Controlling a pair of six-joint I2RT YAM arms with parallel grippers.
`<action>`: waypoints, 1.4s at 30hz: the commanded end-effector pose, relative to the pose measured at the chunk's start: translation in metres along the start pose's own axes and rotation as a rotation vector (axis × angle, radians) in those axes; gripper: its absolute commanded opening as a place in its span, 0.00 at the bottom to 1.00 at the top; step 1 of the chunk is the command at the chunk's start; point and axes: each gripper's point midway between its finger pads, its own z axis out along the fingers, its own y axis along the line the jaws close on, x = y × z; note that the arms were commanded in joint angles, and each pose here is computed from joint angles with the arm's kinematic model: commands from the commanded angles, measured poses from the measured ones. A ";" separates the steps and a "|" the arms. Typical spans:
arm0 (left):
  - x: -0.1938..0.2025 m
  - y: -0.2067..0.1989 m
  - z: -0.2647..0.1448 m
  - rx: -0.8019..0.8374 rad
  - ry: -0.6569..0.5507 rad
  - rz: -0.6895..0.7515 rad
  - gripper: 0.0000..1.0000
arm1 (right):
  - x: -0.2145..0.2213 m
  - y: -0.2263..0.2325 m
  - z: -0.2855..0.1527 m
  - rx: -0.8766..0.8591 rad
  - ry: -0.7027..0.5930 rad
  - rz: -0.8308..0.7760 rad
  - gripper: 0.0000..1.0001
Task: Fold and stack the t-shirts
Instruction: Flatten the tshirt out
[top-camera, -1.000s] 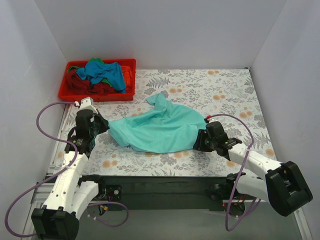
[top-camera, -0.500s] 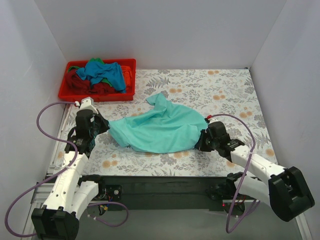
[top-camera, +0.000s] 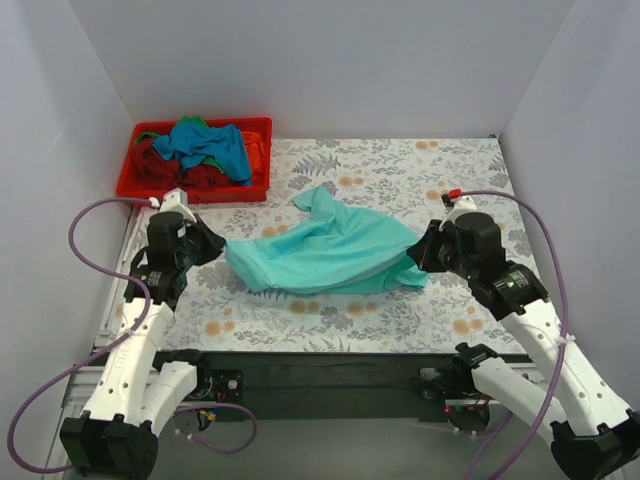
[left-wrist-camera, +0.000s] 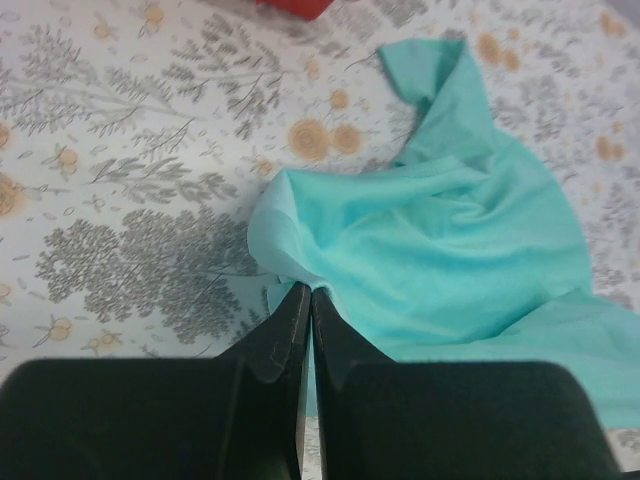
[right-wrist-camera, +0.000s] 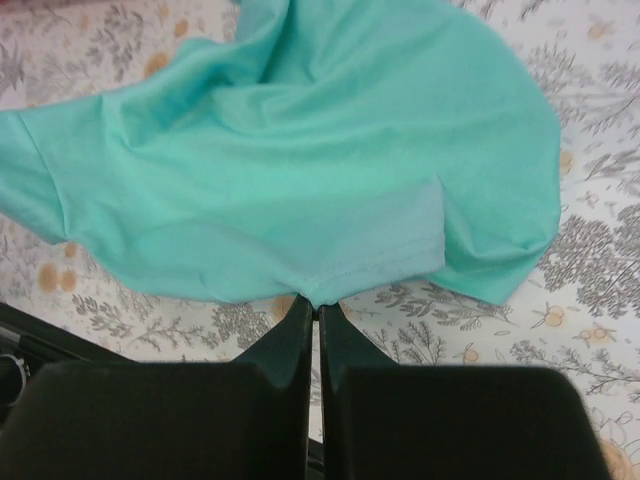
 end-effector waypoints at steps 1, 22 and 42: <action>-0.037 -0.040 -0.031 0.121 -0.059 -0.077 0.00 | -0.030 -0.003 -0.025 0.059 -0.053 -0.056 0.01; -0.239 -0.183 -0.280 0.572 -0.687 0.041 0.00 | -0.258 0.084 -0.243 -0.013 -0.763 -0.208 0.01; -0.219 -0.207 -0.278 0.770 -0.643 0.079 0.00 | -0.249 0.067 -0.253 0.024 -0.867 -0.169 0.01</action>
